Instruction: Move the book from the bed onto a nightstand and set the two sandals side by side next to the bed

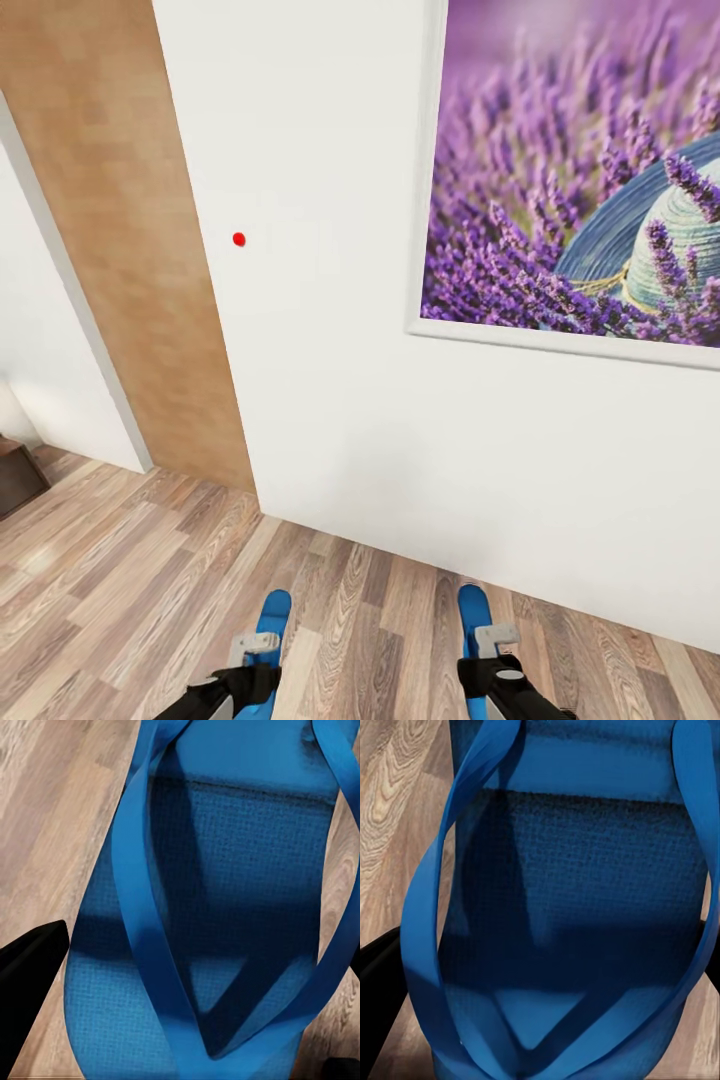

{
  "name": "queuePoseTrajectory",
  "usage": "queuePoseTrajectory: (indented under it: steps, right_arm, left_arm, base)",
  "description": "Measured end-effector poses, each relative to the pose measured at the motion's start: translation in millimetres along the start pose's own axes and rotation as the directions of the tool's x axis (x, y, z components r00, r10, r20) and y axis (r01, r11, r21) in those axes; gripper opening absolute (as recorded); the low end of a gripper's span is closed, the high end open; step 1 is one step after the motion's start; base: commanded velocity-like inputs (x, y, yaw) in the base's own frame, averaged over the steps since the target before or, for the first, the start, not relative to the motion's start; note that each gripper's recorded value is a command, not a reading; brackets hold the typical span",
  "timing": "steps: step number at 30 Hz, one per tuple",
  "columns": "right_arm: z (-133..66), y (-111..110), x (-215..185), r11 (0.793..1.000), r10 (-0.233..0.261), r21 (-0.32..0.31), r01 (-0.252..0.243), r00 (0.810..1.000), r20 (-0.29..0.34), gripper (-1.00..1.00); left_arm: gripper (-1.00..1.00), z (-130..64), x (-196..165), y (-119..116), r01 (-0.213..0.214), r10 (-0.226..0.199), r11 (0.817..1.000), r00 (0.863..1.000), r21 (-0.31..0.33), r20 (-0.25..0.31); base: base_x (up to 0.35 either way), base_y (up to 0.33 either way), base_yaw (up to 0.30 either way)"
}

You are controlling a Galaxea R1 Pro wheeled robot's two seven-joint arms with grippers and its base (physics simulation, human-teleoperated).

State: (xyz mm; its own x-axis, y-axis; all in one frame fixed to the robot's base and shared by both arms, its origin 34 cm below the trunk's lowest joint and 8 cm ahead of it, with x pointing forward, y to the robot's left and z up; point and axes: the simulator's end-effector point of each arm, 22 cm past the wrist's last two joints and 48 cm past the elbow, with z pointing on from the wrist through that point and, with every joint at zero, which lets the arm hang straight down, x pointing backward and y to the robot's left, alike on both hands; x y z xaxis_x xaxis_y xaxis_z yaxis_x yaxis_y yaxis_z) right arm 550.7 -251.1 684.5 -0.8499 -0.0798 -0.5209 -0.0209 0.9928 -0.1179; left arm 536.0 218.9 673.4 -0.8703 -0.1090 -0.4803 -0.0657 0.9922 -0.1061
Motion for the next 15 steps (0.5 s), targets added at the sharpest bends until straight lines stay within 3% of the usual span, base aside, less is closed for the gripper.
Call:
queuePoseTrajectory:
  steps: [9,15]
  right_arm:
    - [-1.7,0.2,36.3,1.000,-0.004,-0.001,0.004,0.999,-0.053,-1.00]
    - [-3.0,0.5,52.8,1.000,-0.006,-0.001,0.006,0.997,-0.077,-1.00]
  left_arm:
    - [-1.00,-3.7,56.4,6.8,0.008,-0.008,1.000,0.997,-0.010,-0.070]
    - [-1.00,-6.9,78.2,10.9,0.009,-0.010,1.000,0.998,-0.016,-0.060]
  base:
    - [-0.003,0.000,0.000]
    - [0.000,0.000,0.000]
